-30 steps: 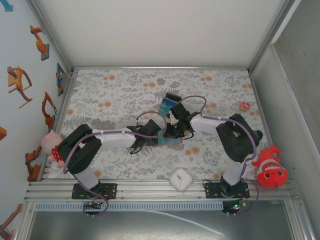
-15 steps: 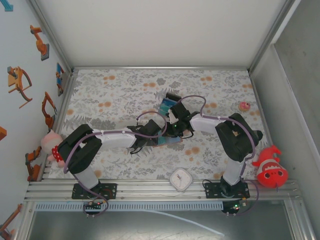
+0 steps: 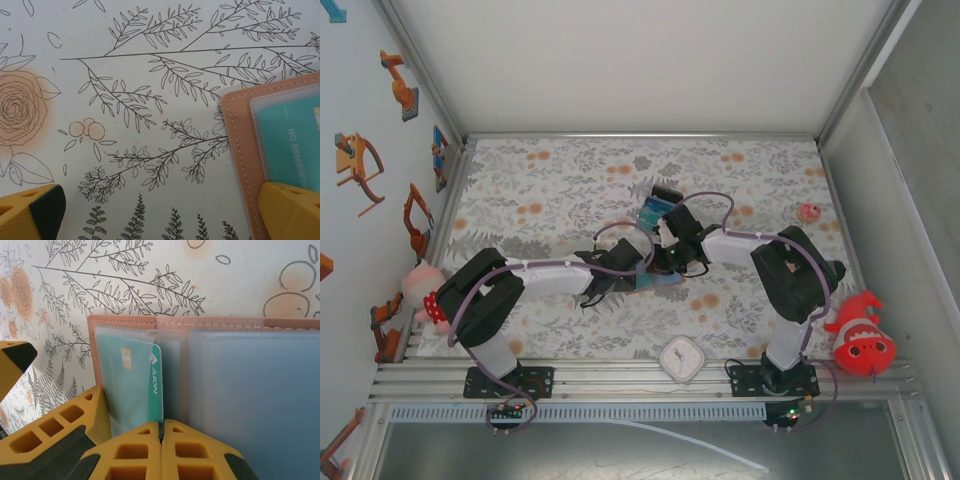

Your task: Take the credit cards out of the card holder

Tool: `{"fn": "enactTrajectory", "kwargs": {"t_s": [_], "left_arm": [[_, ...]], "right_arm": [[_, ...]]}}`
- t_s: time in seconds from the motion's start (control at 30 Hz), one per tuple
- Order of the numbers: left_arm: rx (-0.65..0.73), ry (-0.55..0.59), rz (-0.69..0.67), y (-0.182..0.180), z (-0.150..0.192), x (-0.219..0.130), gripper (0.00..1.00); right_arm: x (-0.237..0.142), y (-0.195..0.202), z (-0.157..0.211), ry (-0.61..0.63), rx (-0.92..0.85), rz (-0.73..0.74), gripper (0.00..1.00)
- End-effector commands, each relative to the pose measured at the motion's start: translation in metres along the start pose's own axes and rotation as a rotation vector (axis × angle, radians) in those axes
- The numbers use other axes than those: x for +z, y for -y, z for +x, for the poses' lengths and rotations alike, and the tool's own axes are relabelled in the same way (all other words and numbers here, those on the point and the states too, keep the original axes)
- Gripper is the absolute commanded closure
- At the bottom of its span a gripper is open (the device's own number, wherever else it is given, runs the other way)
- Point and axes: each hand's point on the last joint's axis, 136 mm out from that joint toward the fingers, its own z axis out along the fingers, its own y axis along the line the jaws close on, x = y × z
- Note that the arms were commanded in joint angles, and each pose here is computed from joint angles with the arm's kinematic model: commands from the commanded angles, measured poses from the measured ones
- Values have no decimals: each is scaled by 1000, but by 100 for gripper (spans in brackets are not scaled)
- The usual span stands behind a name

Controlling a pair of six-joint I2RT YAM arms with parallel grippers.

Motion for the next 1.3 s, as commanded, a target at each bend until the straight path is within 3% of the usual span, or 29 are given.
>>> {"fn": "enactTrajectory", "kwargs": {"t_s": [0.0,0.77,1.27], "left_arm": [[55,-102,-84,-19,31,15,0],[61,-64,-74,-15,20,11,2],[74,46,-16,0,-24,-18,3]], "right_arm": [[-8,2,4,5,-44,35,100],[-42,24,-6,67,-82,194,100],[-57,20,-11,95,-107,218,100]]}}
